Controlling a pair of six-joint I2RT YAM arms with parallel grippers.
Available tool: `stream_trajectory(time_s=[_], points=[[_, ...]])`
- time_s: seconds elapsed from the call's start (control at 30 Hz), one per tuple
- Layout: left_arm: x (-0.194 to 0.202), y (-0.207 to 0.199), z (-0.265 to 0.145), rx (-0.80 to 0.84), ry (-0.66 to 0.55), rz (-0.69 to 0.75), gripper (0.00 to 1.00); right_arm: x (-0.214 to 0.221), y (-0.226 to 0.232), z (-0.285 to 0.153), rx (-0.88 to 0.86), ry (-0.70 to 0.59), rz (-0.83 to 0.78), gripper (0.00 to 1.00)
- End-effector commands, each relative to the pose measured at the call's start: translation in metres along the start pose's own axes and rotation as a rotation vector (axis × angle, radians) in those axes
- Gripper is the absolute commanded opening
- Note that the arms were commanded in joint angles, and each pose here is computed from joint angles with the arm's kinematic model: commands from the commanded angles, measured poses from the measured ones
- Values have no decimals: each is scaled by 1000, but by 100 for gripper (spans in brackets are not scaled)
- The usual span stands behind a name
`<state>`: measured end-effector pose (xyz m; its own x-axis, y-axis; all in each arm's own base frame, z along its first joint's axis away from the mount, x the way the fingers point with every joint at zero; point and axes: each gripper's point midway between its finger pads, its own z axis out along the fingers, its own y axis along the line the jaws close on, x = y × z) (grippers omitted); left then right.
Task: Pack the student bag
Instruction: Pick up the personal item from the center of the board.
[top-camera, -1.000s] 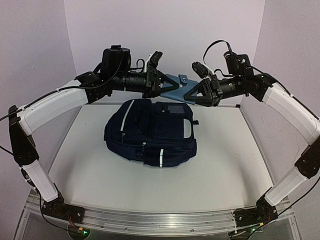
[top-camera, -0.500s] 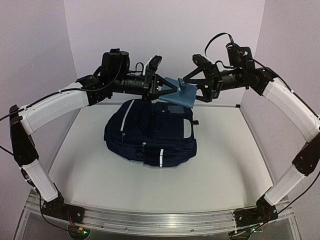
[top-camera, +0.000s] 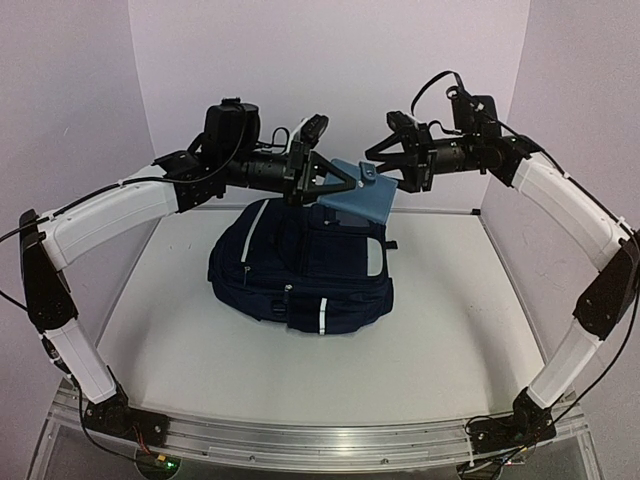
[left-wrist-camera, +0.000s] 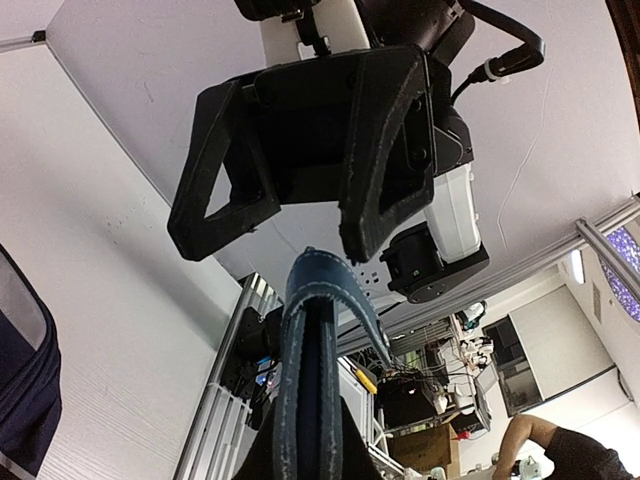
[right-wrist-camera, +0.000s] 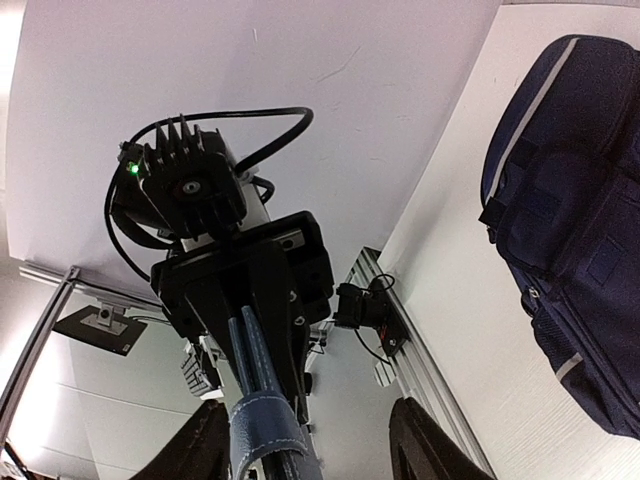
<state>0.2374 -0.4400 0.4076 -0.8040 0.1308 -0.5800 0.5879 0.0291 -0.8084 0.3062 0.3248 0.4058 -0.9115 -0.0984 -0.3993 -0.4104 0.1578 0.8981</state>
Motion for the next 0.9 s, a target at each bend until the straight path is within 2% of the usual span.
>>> stream_trajectory(time_s=[0.0, 0.27, 0.87], points=[[-11, -18, -3, 43, -21, 65, 0, 2, 15, 1, -57, 4, -29, 44], [-18, -15, -4, 27, -51, 72, 0, 15, 16, 4, -82, 32, -35, 24], [-30, 0, -13, -16, -116, 48, 0, 29, 33, 3, -125, 57, -84, 27]])
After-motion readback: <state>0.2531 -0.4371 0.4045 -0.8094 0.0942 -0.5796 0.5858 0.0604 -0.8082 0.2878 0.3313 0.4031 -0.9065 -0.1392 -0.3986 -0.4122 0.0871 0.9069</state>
